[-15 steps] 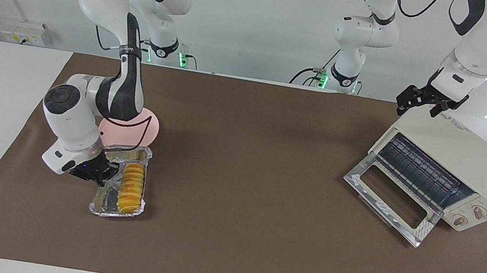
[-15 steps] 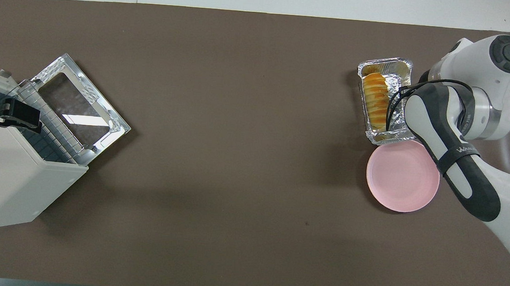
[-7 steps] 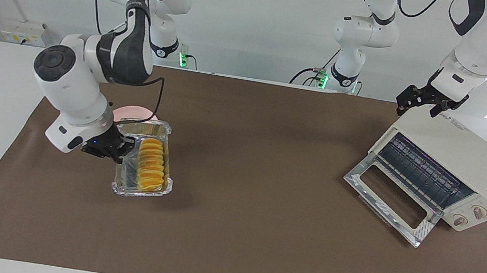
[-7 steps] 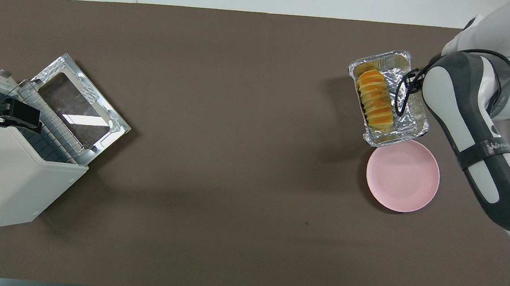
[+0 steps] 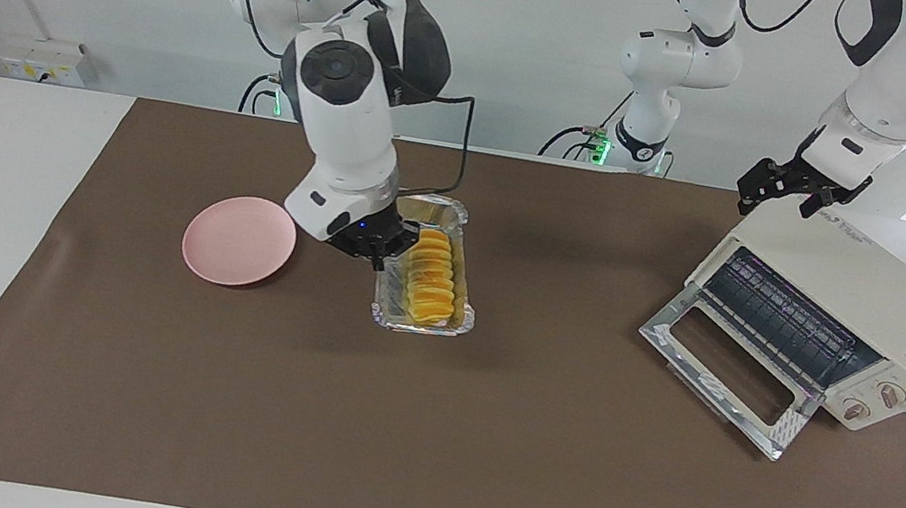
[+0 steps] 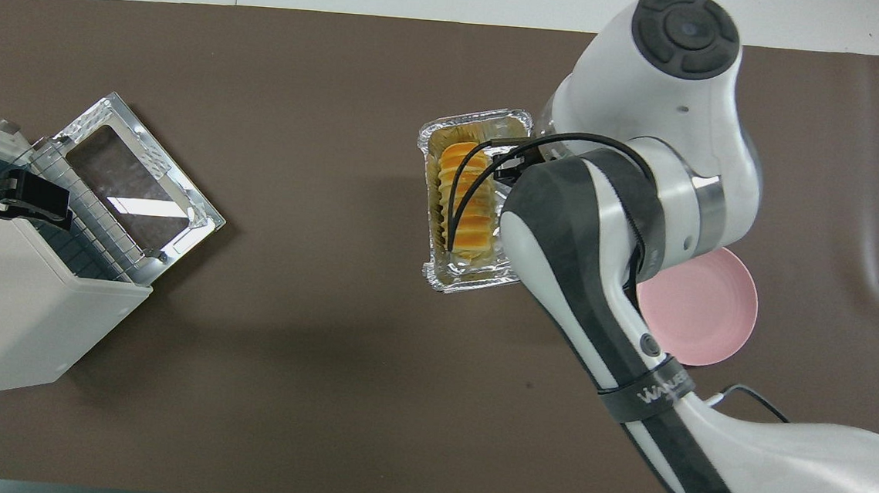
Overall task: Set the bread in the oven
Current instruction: 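Slide the foil tray toward the table center with the right gripper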
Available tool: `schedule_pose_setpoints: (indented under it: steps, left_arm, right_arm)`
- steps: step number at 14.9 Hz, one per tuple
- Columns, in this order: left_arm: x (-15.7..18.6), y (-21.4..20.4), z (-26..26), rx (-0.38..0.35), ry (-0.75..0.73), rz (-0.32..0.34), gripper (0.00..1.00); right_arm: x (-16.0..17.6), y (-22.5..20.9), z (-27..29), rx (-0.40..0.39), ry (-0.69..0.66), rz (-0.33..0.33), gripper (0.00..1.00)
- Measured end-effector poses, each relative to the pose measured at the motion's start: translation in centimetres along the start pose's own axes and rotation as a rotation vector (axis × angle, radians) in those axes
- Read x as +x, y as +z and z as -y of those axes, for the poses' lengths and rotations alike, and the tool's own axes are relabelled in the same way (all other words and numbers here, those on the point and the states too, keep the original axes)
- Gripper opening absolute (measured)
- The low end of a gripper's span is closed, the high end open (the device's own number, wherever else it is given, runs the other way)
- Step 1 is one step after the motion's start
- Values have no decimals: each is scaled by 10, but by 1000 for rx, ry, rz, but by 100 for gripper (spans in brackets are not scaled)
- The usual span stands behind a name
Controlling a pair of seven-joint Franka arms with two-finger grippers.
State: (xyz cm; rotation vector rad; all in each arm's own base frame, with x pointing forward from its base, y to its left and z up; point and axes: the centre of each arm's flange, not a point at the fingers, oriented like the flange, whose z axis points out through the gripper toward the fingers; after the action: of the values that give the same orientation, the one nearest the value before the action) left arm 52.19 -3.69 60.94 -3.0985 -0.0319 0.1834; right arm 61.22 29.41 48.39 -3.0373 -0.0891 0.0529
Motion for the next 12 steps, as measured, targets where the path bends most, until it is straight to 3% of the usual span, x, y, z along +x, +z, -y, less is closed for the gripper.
schedule_pose_setpoints:
  steps: [5,12]
  left_arm:
    - [0,0,0,0,0,0,100]
    - [0,0,0,0,0,0,100]
  right_arm:
    - [-2,79,67,21,42,-41,1]
    - [-1,146,56,37,64,-83,1]
